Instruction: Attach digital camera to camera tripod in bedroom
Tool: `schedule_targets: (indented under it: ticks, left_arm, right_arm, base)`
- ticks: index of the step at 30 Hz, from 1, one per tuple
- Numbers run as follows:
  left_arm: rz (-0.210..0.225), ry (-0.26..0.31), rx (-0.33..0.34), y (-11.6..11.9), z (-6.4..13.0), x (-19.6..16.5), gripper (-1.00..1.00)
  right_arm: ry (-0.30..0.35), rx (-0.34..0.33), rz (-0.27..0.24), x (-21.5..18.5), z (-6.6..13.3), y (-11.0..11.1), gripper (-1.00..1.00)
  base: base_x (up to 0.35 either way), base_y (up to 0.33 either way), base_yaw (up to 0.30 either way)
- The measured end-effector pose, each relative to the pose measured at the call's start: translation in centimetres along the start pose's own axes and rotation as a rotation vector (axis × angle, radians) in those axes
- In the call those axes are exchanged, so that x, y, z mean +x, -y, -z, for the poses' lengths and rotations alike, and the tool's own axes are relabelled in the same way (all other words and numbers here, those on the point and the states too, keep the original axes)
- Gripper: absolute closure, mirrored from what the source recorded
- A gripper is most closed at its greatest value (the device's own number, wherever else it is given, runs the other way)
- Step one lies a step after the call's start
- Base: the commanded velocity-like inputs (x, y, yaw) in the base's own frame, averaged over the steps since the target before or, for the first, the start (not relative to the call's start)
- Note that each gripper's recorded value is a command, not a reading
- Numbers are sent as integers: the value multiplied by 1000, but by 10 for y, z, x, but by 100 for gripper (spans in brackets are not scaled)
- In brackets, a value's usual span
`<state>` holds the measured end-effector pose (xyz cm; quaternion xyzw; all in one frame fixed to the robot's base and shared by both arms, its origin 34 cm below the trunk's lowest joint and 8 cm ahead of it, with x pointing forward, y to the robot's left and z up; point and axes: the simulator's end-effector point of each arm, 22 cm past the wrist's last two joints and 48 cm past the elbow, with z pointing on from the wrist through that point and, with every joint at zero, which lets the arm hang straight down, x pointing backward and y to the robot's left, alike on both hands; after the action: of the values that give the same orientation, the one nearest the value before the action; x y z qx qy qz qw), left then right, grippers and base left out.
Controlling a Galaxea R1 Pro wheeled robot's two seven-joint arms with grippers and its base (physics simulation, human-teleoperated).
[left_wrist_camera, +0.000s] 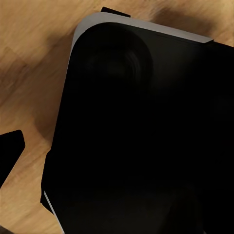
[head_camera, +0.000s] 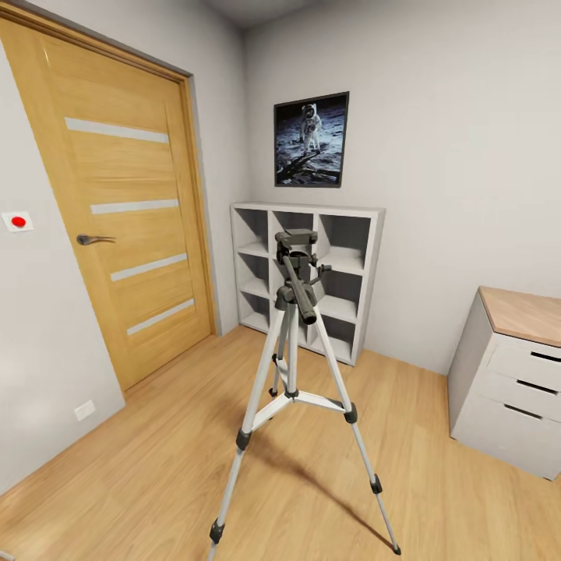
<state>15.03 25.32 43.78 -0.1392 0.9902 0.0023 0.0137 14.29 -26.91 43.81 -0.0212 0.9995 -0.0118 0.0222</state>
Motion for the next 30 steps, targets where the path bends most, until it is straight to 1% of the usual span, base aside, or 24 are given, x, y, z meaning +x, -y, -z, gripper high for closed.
schedule_targets:
  ticks: [3, 4, 11, 24, 30]
  left_arm:
    - [0, 0, 0, 0, 0, 0, -100]
    - [0, 0, 0, 0, 0, 0, -100]
    - [-1, 0, 1, 1, 0, 0, -100]
    - [-1, -1, 1, 1, 0, 0, -100]
    - [-1, 0, 1, 0, 0, 0, -100]
  right_arm:
    - [1, -2, 24, 0, 0, -1, -100]
    - [2, -3, 39, 0, 0, -1, -100]
    - [4, -4, 48, -1, 0, -2, -100]
    - [4, -4, 50, -1, 0, -2, -100]
    - [4, -4, 50, -1, 0, -2, -100]
  base:
    - [0, 0, 0]
    - [0, 0, 0]
    - [0, 48, 0]
    - [0, 272, 0]
    - [0, 133, 0]
